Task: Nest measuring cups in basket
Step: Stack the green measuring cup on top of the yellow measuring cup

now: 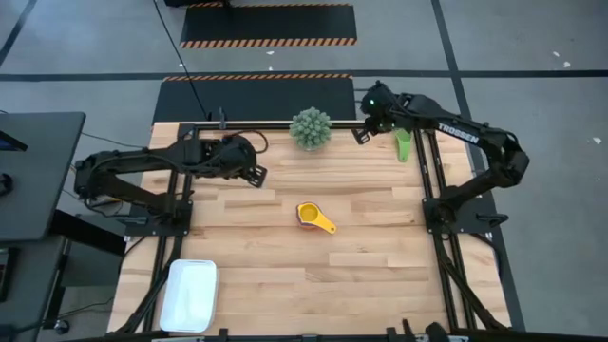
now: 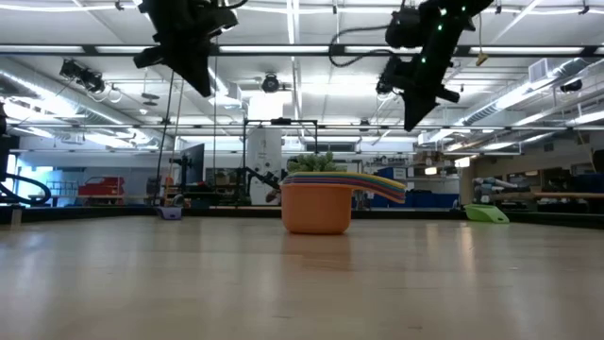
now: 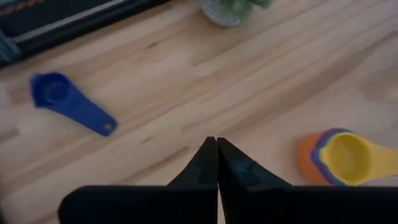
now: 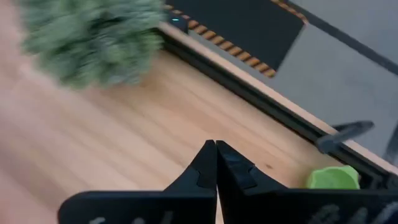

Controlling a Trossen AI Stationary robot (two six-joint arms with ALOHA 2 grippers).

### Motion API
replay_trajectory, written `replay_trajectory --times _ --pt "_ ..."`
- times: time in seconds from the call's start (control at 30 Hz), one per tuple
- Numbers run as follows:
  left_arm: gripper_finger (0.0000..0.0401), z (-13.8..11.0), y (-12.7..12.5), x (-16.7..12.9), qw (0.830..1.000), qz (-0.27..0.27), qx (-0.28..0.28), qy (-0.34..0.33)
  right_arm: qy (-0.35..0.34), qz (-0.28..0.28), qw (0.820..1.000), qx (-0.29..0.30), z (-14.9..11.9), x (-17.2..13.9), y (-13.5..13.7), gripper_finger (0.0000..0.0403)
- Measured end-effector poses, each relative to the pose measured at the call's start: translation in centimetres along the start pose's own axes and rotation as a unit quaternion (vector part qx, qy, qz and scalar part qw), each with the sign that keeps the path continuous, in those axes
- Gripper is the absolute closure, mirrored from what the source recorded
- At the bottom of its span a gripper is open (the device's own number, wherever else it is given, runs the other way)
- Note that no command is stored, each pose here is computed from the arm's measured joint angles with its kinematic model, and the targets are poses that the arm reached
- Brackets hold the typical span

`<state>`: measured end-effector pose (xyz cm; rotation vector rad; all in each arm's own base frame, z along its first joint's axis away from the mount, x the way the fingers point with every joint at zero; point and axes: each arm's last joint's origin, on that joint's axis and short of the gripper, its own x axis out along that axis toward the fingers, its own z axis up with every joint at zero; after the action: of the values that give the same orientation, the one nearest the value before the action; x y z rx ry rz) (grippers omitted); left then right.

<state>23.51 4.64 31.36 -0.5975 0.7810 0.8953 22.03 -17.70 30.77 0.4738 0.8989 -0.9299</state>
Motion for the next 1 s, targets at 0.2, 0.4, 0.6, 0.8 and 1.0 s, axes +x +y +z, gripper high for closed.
replay_trajectory --times 0.2,0.4,0.6,0.8,1.0 --pt "0.0395 0.8 1.5 -0.1 0.999 0.018 0.032 0.000 0.023 -0.025 0.998 0.049 0.5 1.4 -2.7 0.0381" --pt "0.0394 1.7 2.6 0.4 0.999 0.025 0.038 0.008 0.077 -0.053 0.987 0.129 0.1 2.8 -4.3 0.0332" --pt "0.0393 2.7 3.7 0.9 1.000 0.019 0.009 0.015 0.117 -0.109 0.978 0.134 0.0 5.4 -6.1 0.0275" --pt "0.0393 3.4 4.4 1.2 1.000 0.016 -0.014 0.013 0.181 -0.139 0.962 0.152 -0.6 9.2 -7.8 0.0242" --pt "0.0393 3.7 4.5 1.3 1.000 0.009 -0.021 0.009 0.239 -0.166 0.944 0.153 -1.5 12.6 -9.3 0.0247"
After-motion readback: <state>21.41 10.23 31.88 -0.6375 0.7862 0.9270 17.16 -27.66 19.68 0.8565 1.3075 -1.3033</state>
